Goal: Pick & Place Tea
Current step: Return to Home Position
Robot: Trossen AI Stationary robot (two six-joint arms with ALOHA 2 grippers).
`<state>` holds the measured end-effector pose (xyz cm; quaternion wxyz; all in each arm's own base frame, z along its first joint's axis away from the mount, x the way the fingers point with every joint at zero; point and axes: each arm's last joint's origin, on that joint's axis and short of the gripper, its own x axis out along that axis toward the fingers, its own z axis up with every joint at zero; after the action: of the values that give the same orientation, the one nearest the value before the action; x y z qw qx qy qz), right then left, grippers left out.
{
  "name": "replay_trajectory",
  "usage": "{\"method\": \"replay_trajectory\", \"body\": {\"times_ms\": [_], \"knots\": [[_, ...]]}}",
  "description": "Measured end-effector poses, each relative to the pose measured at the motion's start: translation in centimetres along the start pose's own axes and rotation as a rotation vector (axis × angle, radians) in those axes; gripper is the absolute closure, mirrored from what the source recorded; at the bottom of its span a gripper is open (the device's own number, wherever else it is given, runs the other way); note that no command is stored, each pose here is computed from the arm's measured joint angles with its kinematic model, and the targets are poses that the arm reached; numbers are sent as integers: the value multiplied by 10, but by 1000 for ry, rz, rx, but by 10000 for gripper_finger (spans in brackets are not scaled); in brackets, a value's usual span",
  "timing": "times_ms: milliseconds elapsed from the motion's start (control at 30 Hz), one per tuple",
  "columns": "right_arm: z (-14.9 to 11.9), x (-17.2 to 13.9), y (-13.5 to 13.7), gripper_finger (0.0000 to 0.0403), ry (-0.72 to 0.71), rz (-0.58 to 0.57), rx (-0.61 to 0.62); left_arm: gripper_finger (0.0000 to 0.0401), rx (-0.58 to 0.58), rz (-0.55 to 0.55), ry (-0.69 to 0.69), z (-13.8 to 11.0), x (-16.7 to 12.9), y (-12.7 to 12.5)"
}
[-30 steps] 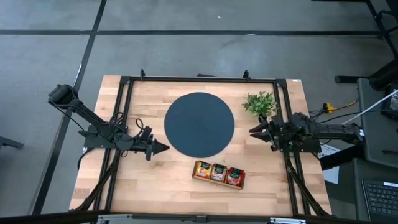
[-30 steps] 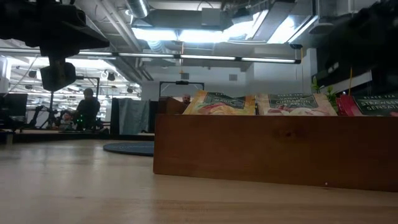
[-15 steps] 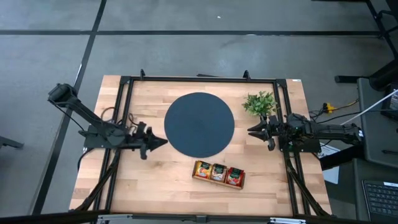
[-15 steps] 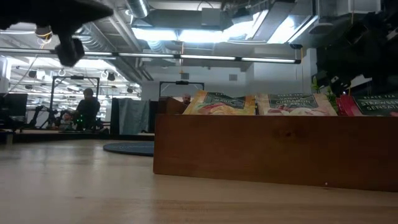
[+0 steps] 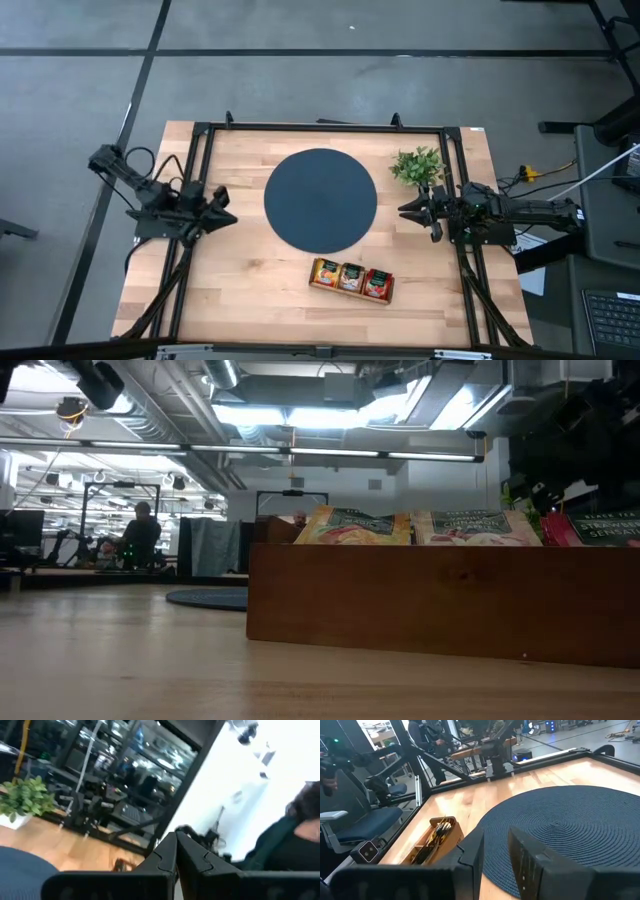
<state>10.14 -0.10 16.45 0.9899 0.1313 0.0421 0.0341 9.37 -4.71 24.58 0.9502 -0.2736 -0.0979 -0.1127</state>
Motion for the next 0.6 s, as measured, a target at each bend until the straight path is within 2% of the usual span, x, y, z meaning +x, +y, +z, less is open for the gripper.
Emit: {"method": "replay_trajectory", "body": {"times_ms": [100, 233, 433, 600], "knots": [[0, 0, 0, 313, 0, 0, -4, 397, 31, -56, -20, -3, -8, 7], [0, 0, 0, 313, 0, 0, 0, 397, 72, -183, -193, -18, -20, 22], [0, 0, 0, 313, 0, 0, -2, 397, 196, -253, -242, -6, -26, 22], [0, 0, 0, 313, 0, 0, -1, 398, 213, -261, -235, -8, -25, 29]]}}
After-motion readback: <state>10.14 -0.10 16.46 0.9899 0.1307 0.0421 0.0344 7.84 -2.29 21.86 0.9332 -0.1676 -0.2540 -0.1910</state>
